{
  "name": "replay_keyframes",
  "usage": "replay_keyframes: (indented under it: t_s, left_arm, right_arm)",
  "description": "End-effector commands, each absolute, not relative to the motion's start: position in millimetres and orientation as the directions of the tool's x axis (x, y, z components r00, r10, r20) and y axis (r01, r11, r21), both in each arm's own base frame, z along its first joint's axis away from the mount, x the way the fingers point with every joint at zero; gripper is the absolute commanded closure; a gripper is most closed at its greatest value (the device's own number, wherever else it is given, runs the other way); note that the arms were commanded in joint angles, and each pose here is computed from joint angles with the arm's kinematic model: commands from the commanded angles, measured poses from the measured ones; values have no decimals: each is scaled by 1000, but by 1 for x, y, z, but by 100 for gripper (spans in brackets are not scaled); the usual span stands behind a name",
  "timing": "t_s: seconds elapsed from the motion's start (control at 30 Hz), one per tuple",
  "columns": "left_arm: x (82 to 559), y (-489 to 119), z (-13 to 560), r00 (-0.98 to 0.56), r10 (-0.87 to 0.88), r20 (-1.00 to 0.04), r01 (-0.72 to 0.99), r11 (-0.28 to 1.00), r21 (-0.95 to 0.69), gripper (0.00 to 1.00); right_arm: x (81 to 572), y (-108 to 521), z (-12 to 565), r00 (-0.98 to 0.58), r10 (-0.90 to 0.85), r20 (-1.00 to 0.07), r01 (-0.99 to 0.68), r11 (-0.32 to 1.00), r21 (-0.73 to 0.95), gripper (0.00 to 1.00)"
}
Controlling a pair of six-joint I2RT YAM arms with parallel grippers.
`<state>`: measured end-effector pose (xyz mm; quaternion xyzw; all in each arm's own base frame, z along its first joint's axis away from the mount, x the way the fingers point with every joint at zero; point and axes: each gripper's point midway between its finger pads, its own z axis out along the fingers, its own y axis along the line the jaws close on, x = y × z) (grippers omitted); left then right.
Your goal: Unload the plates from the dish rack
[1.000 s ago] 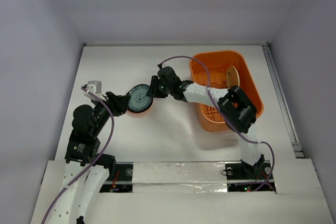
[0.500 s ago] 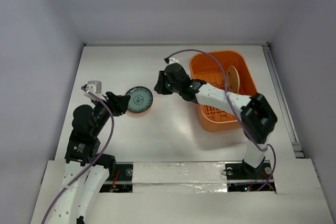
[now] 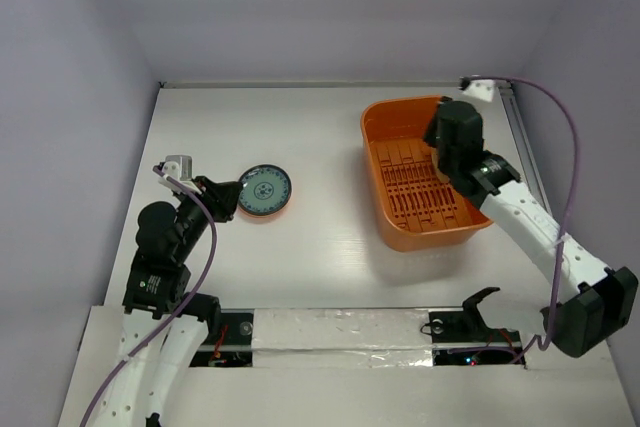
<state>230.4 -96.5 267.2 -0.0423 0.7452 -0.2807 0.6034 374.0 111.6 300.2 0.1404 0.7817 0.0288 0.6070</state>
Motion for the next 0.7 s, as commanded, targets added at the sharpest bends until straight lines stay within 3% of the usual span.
replay_keyframes:
  t_s: [0.0,0.2,0.53,0.67]
  left_arm:
    - [230,-101,281,-225,-409,-885,319,827,-463,88]
    - [229,-102,282,-224,-408,-885,326,825,-463,80]
    - [226,-103,283,-222,-406,-886,332,823,-460,74]
    - [226,-103,284,-218,-407,-887,331,824,-460,73]
  right_arm:
    - [363,34,272,-280,147,-949,400,916,24,54]
    - [371,22,245,-365,118,-924,414,909,-47,49]
    - [394,10,182,-511,90,-855,442,880,-172,55]
    - [401,11,181,-523,84,-848,445,876,-187,74]
